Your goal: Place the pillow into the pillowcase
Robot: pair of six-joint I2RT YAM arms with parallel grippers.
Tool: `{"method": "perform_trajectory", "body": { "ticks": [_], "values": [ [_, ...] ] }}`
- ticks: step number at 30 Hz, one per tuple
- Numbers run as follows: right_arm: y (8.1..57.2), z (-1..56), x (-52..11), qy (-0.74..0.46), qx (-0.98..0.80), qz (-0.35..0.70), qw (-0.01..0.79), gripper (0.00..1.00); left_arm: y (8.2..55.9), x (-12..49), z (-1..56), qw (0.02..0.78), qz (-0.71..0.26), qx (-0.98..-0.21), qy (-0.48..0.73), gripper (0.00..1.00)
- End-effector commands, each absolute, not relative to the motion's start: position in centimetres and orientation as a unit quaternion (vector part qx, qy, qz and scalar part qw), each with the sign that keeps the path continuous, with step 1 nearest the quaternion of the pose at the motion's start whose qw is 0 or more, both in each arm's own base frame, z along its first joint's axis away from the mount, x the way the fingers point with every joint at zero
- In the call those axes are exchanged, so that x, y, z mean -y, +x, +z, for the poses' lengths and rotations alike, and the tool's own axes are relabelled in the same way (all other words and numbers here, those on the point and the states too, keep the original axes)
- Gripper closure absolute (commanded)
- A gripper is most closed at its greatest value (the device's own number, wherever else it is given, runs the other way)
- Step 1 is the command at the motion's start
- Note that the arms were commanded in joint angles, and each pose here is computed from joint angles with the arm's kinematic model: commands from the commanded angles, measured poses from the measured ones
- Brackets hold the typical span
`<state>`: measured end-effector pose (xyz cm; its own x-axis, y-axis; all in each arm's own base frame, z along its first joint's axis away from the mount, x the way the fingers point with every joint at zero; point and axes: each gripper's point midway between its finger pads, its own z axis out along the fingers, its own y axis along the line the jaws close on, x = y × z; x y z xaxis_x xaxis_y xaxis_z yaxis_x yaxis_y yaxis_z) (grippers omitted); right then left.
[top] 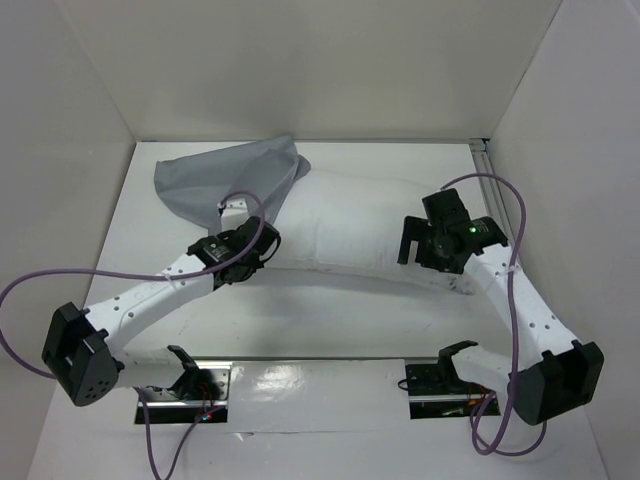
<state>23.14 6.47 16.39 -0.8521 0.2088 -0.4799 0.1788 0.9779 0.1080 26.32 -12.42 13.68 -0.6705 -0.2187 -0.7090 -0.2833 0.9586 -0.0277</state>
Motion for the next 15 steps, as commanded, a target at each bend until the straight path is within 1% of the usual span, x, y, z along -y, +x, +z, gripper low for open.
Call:
{"method": "perform_trajectory", "body": {
  "ticks": [1,4,5,6,7,8,11,12,14,15],
  "values": [
    [22.0,14.2,-7.3,0.109,-0.969,0.052,0.215,0.00,27.8,14.3,16.2,0.406,0.007,-0.905,-0.130,1.00],
    [24.1,13.3,-8.8,0.108,-0.965,0.083,0.224,0.00,28.3,14.7,16.6,0.408,0.010,-0.905,-0.121,1.00],
    [25.9,13.9,-9.8,0.105,-0.956,0.107,0.253,0.08,28.5,15.1,16.9,0.406,0.003,-0.906,-0.120,1.00],
    [26.9,14.2,-10.4,0.096,-0.951,0.120,0.269,0.31,28.7,15.3,17.0,0.406,0.004,-0.906,-0.116,1.00],
    [27.8,14.0,-10.8,0.094,-0.948,0.129,0.275,0.67,28.7,15.7,17.4,0.405,-0.005,-0.908,-0.109,1.00],
    [29.3,14.6,-11.3,0.092,-0.939,0.139,0.301,1.00,29.1,16.3,18.1,0.408,-0.014,-0.907,-0.104,1.00],
    [31.5,18.0,-14.2,0.073,-0.917,0.192,0.342,1.00,29.7,18.6,19.1,0.406,-0.038,-0.910,-0.070,1.00],
    [32.9,20.3,-15.5,0.063,-0.900,0.213,0.374,1.00,30.0,20.2,20.8,0.413,-0.063,-0.906,-0.064,1.00],
    [33.0,21.6,-19.0,0.033,-0.895,0.238,0.376,1.00,30.2,23.2,21.0,0.405,-0.080,-0.910,-0.036,1.00],
    [32.9,22.1,-20.3,0.024,-0.893,0.248,0.374,1.00,30.7,25.0,23.3,0.419,-0.103,-0.902,-0.025,1.00]
  ]
}}
